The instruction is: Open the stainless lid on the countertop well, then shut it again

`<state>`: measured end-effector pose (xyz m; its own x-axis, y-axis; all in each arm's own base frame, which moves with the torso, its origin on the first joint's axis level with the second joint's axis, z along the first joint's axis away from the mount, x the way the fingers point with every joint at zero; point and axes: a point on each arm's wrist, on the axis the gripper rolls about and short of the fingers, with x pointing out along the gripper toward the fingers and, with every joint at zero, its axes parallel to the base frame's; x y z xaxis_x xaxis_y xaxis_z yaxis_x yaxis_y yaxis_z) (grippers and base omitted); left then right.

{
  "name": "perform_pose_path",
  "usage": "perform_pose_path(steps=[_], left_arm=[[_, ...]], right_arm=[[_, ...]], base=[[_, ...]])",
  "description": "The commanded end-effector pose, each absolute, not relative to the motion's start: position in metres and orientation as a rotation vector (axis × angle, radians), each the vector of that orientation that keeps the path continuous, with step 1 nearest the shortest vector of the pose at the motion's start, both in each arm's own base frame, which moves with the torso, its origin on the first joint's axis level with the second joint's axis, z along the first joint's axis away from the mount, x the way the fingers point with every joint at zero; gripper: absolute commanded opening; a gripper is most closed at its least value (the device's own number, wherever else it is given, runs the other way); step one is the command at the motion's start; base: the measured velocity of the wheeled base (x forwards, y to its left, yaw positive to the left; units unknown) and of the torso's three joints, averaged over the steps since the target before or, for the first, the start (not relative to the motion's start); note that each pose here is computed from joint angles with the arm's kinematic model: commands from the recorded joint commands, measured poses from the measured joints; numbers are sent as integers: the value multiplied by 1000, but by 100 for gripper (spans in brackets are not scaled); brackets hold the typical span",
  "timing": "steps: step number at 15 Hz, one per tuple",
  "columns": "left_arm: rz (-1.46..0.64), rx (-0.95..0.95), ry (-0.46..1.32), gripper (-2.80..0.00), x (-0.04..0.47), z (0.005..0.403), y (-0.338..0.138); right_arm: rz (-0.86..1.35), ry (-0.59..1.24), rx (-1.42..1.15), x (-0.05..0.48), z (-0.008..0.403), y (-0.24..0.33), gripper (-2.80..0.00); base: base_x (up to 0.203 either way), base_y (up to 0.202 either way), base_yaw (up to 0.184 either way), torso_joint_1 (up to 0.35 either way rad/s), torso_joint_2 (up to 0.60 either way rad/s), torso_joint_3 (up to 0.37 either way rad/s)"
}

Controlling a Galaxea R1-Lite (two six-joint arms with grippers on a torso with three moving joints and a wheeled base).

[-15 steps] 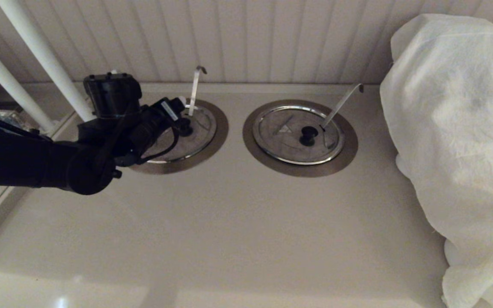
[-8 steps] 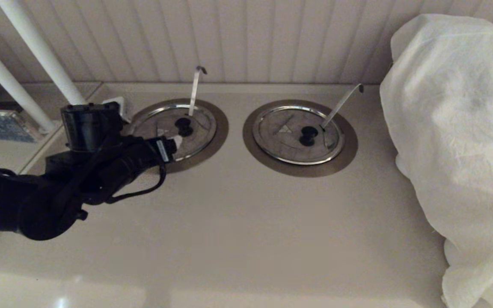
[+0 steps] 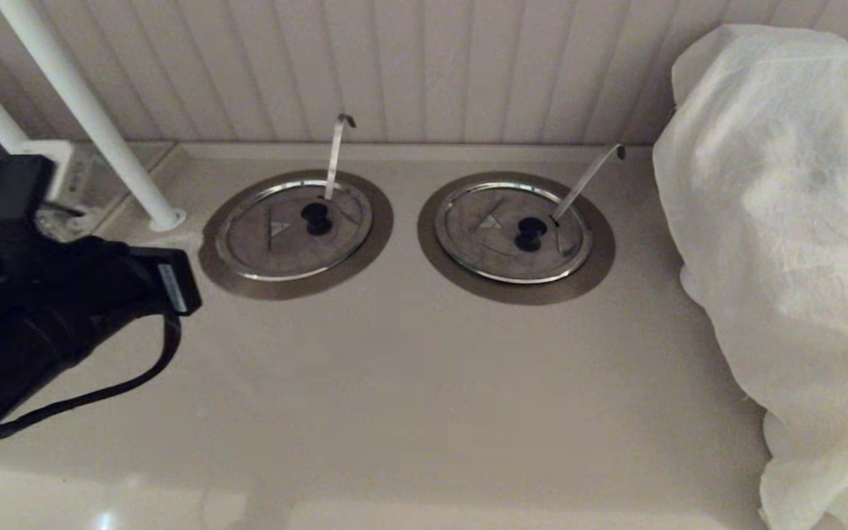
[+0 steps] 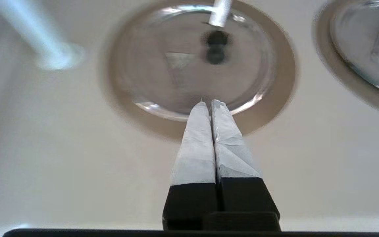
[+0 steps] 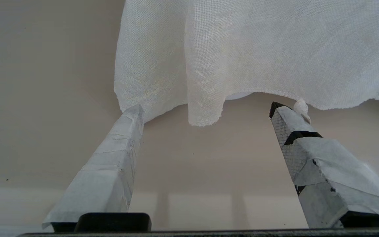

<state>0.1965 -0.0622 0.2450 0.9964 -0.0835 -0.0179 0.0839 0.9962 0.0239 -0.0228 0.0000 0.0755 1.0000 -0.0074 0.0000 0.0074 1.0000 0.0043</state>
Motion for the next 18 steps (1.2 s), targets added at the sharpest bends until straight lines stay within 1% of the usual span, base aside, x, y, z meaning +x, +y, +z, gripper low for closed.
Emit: perform_pose_path(steps=[1,3,6,9,10,12,14,15,18], left_arm=[[-10,18,-91,-280,136,272,-40],[43,9,-140,-280,84,283,-20],[116,-8,-230,-280,2,276,8],[258,24,-288,-280,-52,265,13],[256,40,-314,-280,-64,260,12],[250,79,-333,-280,-82,237,8],[227,119,-314,-280,-94,202,5],[207,121,-252,-280,-86,180,5],[141,96,-65,-280,-53,130,3]], right_arm=[[-8,0,5,-23,75,0,0],[-8,0,5,-23,75,0,0],[-8,0,5,-23,75,0,0],[-8,0,5,-23,75,0,0],[-8,0,5,-23,75,0,0],[-8,1,5,-23,75,0,0],[-8,0,5,-23,75,0,0],[-8,0,5,-23,75,0,0],[-8,0,5,-23,75,0,0]], base=[[0,0,0,0,0,0],[0,0,0,0,0,0],[0,0,0,0,0,0],[0,0,0,0,0,0],[0,0,0,0,0,0],[0,0,0,0,0,0],[0,0,0,0,0,0],[0,0,0,0,0,0],[0,0,0,0,0,0]])
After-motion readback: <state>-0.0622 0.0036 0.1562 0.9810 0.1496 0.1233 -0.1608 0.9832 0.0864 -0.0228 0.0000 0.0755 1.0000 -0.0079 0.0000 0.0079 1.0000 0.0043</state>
